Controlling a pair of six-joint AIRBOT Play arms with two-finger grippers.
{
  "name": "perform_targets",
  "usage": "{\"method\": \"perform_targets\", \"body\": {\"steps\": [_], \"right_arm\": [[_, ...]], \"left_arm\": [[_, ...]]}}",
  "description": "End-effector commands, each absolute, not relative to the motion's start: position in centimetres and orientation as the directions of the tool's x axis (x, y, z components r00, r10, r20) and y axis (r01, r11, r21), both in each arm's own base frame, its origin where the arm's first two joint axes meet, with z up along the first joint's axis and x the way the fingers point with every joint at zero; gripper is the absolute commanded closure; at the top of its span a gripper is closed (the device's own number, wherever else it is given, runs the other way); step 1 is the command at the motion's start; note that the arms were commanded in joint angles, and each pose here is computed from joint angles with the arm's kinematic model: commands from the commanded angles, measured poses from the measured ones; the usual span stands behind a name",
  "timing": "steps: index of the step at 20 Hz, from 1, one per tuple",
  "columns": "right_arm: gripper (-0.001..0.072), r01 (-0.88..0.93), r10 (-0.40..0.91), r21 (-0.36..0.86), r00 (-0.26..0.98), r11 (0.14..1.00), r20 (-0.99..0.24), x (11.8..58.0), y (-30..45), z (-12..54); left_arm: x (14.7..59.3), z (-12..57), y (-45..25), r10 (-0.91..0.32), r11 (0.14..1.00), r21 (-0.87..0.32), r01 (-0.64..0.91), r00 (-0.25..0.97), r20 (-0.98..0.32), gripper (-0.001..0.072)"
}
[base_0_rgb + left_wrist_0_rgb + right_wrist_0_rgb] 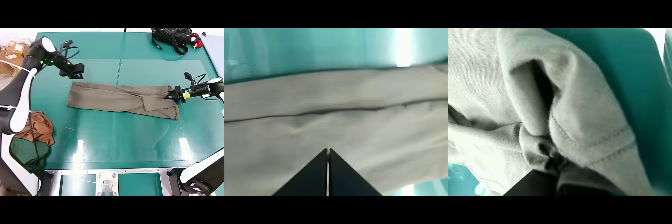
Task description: Fold the shirts.
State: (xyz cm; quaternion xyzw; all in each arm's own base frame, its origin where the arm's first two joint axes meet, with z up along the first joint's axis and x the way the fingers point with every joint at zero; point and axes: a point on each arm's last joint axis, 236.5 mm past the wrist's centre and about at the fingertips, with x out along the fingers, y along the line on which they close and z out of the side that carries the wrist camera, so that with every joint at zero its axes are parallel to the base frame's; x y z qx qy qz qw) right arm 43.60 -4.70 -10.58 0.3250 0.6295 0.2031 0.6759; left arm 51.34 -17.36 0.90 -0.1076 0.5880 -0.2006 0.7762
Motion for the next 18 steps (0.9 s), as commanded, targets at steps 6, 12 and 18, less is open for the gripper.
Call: {"method": "perform_targets", "body": {"steps": [6, 12, 18], "right_arm": [[0.0688, 0.011, 0.679, 0.685, 0.128, 0.728, -0.723, 45.0, -2.9, 0.1], [0.0688, -0.187, 0.629, 0.600, 0.226, 0.778, -0.744, 43.4, 2.2, 13.2], [0.0688, -0.284, 0.628, 0.566, 0.234, 0.774, -0.742, 41.9, 6.3, 16.9]], "left_arm": [[48.9, -1.9, -34.9, -0.571, 0.791, -0.451, 0.414, 0.233, -0.787, 0.0682], [43.4, -8.2, -45.6, -0.635, 0.718, -0.509, 0.474, 0.148, -0.758, 0.0682], [42.0, -8.9, -48.9, -0.727, 0.654, -0.643, 0.398, 0.097, -0.680, 0.0682]]}}
